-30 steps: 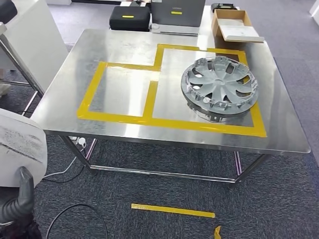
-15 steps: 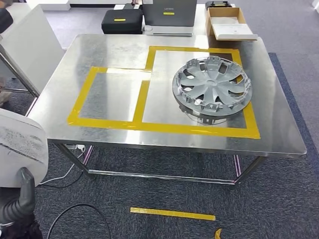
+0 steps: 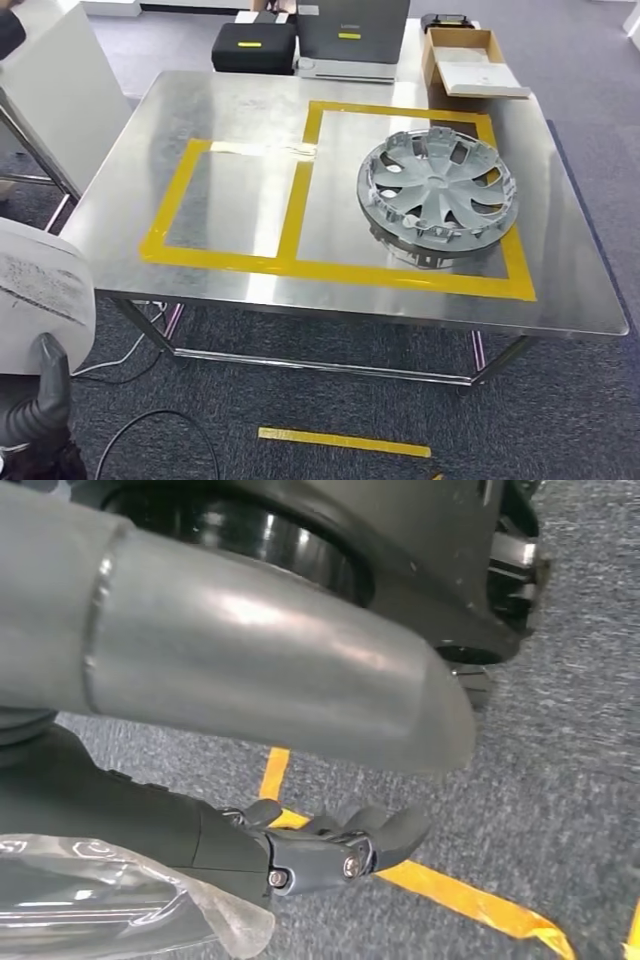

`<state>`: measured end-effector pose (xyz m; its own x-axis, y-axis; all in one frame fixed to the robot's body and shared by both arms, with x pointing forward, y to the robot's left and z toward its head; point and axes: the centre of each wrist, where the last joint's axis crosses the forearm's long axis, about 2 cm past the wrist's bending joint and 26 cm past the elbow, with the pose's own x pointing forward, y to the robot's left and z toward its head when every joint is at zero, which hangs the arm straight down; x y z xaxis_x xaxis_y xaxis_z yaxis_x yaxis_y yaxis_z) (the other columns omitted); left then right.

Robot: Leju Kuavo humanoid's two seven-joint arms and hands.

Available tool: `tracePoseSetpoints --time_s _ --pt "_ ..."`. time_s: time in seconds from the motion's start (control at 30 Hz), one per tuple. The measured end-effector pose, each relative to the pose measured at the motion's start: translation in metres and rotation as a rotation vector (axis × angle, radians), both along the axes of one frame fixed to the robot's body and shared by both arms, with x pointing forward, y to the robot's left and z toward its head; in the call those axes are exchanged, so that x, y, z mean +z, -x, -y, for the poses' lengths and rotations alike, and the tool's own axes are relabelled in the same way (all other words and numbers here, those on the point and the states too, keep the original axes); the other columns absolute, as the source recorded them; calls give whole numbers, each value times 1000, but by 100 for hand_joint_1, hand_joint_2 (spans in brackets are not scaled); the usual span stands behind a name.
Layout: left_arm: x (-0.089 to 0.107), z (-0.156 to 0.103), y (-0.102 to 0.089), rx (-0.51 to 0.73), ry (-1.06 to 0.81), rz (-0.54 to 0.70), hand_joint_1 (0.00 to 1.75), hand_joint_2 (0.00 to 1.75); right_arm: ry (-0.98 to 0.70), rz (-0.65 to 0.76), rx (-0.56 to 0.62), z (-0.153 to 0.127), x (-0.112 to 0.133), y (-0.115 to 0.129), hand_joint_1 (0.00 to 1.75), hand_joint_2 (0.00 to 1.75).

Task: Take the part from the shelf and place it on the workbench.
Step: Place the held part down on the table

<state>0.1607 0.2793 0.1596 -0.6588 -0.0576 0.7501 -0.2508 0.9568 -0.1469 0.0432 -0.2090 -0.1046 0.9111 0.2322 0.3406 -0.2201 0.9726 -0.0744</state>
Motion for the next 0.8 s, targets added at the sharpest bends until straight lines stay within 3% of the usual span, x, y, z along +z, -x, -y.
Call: tracePoseSetpoints --time_s 0.8 --pt "1 5 -5 -18 -9 9 175 175 -5 -27 2 0 0 2 0 0"
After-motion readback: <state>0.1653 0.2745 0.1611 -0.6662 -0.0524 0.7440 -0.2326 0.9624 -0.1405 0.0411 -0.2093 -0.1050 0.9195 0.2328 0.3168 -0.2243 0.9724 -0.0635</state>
